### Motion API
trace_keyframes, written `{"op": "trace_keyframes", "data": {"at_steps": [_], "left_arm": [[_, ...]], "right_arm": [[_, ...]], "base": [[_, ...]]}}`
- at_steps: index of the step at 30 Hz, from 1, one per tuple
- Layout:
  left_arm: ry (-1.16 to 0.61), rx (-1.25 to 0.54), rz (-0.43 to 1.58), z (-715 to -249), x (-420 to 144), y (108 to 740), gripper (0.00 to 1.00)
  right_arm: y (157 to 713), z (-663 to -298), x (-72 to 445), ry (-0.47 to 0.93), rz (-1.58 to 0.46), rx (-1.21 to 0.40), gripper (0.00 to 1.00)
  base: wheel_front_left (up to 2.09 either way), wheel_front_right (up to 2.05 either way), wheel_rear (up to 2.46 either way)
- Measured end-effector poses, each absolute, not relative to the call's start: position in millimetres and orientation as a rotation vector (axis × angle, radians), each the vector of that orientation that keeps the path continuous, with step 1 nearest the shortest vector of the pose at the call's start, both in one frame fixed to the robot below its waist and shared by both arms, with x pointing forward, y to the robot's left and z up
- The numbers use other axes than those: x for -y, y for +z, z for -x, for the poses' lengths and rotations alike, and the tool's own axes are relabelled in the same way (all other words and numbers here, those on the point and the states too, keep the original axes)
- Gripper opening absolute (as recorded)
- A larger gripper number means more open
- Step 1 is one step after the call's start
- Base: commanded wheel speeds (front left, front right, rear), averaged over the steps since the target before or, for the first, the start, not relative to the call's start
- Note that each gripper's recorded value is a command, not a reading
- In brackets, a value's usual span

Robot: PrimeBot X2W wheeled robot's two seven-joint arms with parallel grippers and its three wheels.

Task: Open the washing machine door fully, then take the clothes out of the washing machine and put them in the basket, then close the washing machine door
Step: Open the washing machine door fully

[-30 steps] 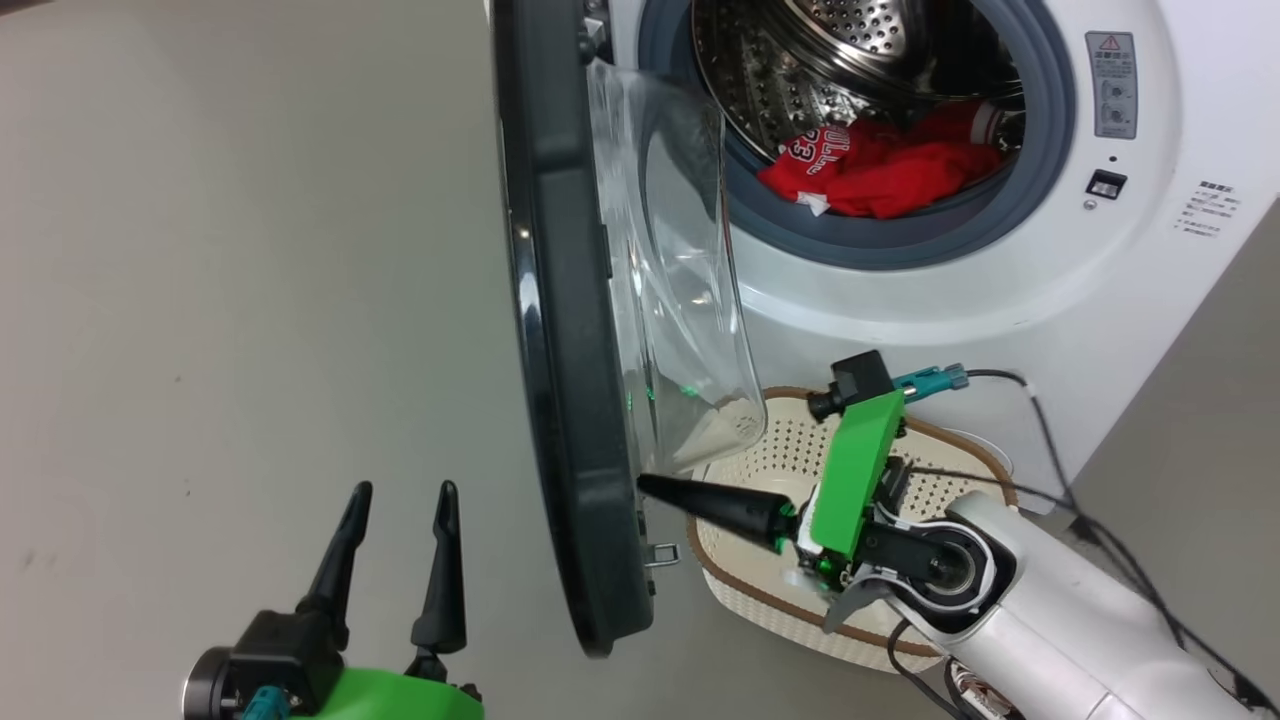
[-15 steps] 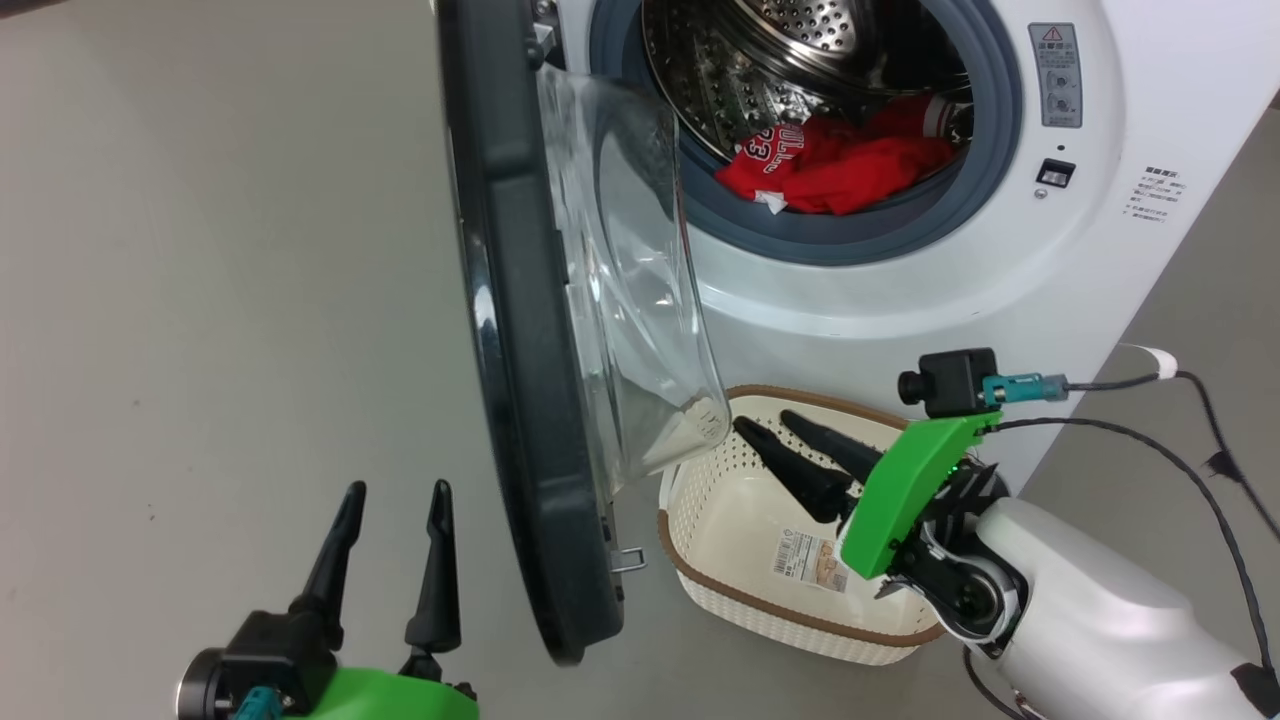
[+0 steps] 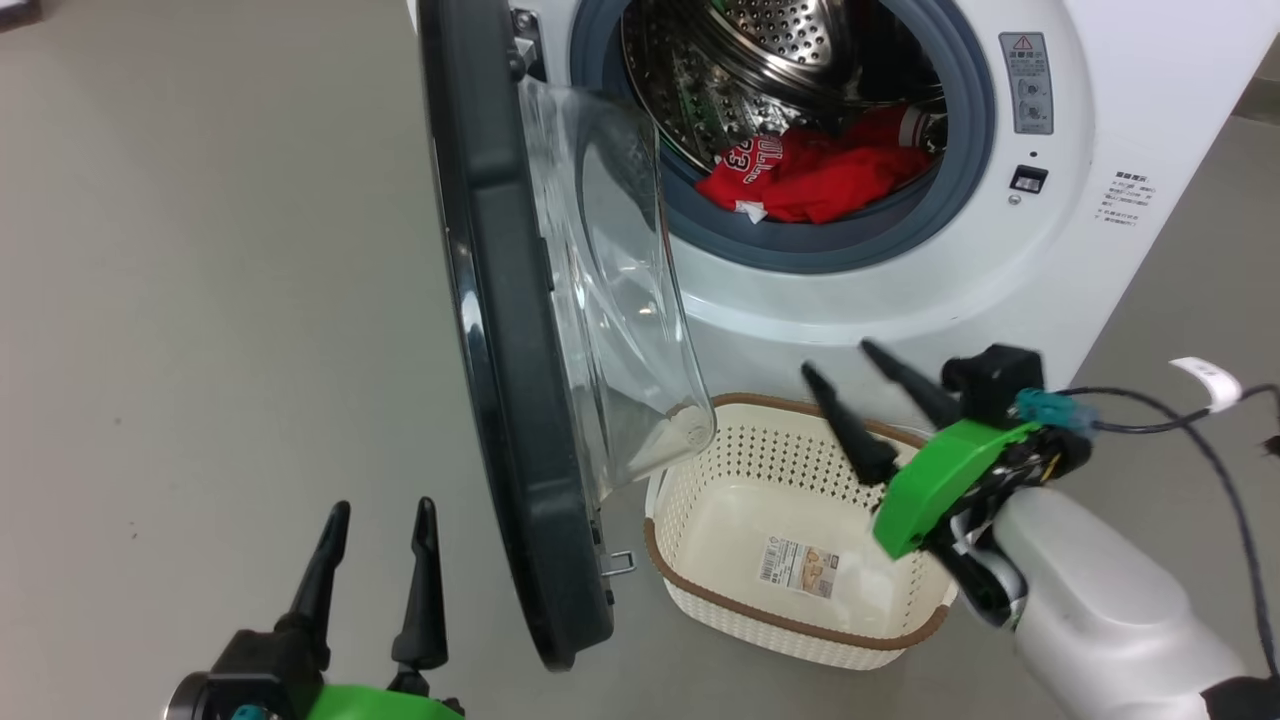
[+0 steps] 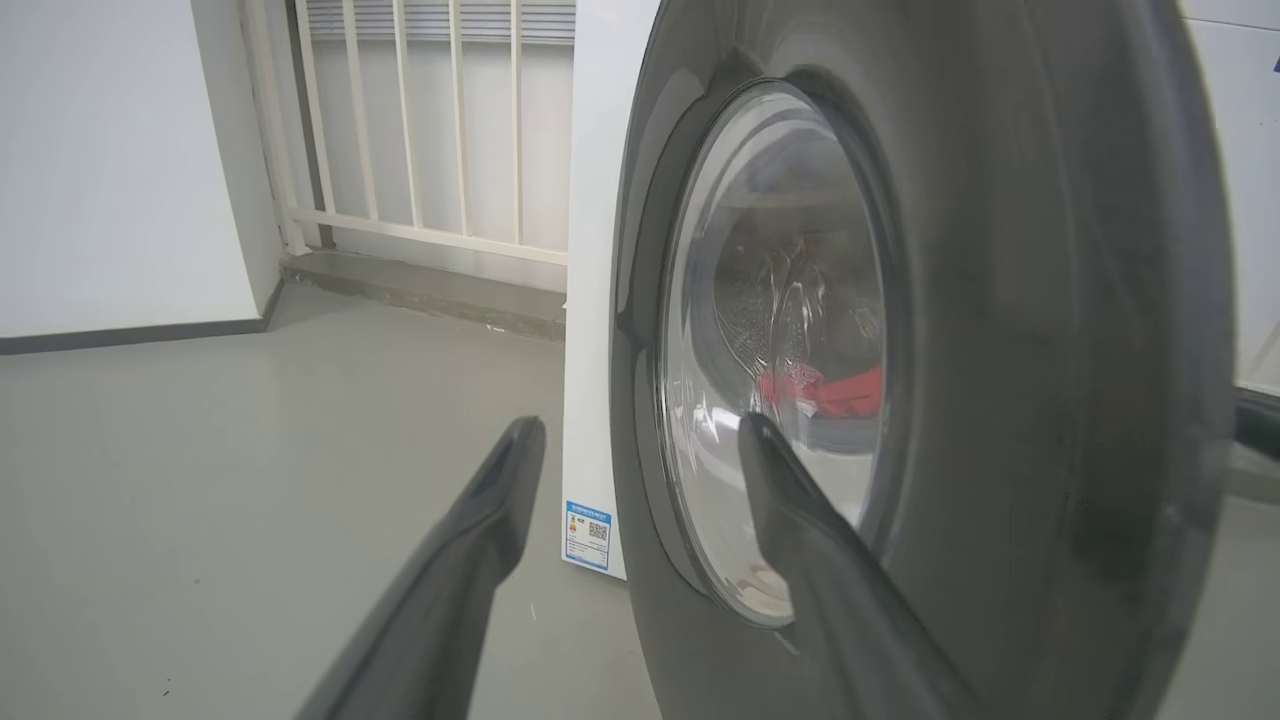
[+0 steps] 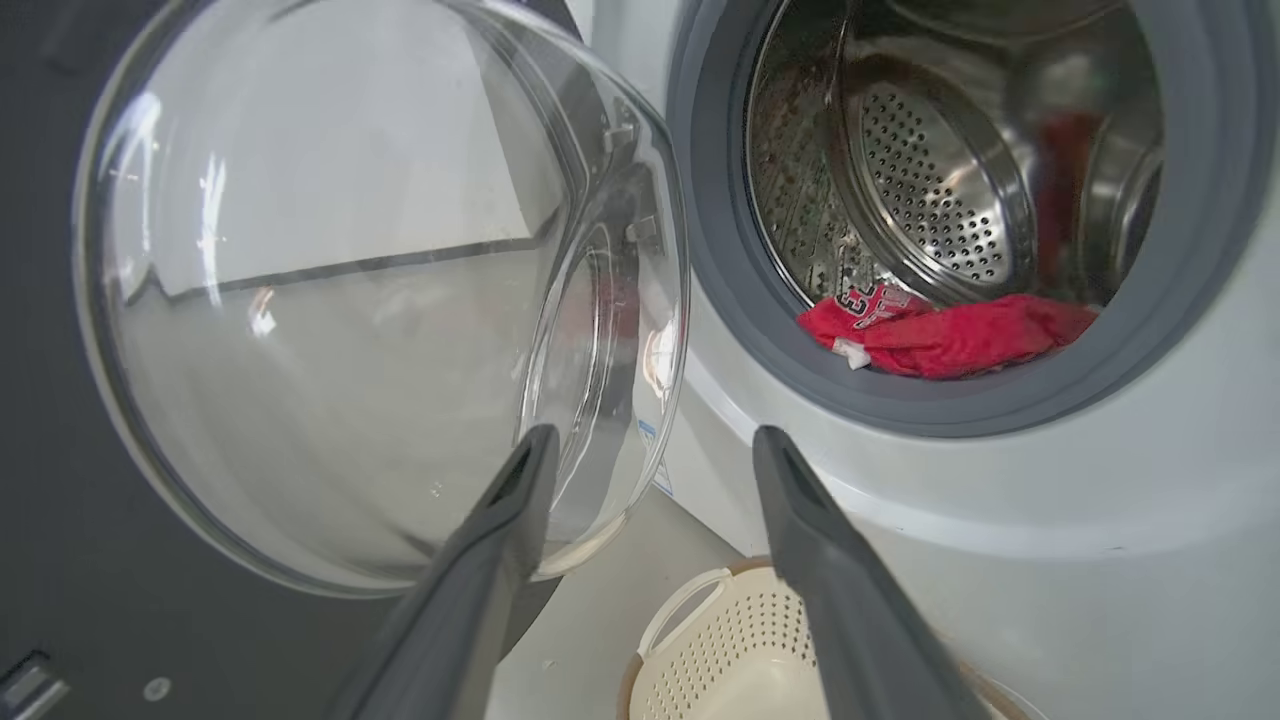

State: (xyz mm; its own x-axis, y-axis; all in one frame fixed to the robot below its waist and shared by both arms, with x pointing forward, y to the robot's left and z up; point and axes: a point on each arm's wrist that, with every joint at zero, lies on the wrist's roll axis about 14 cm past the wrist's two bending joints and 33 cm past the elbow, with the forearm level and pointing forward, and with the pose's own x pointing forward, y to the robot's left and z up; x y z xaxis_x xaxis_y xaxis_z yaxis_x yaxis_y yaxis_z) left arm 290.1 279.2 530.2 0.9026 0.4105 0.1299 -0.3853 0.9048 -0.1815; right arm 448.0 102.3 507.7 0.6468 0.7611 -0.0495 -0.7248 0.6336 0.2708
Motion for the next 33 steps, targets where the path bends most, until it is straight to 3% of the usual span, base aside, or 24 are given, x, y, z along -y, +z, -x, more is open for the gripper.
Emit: {"op": "trace_keyframes", "data": {"at_steps": [4,14,22,33], "left_arm": [[0.415,0.180,0.155,-290,-281,534,1.00],[0.423,0.194,0.155,-286,-283,537,1.00],[0.435,0.193,0.151,-279,-285,536,1.00],[0.443,0.186,0.155,-275,-285,533,1.00]], "right_arm": [[525,-454,-82,0.782,-0.216,-0.042,1.00],[525,-420,-40,0.664,-0.143,0.088,1.00],[512,-397,-34,0.663,-0.185,0.045,1.00],[513,-393,-36,0.670,-0.207,0.041,1.00]], "base": [[0.00,0.00,0.00],[0.00,0.00,0.00],[0.00,0.00,0.00],[0.00,0.00,0.00]]}}
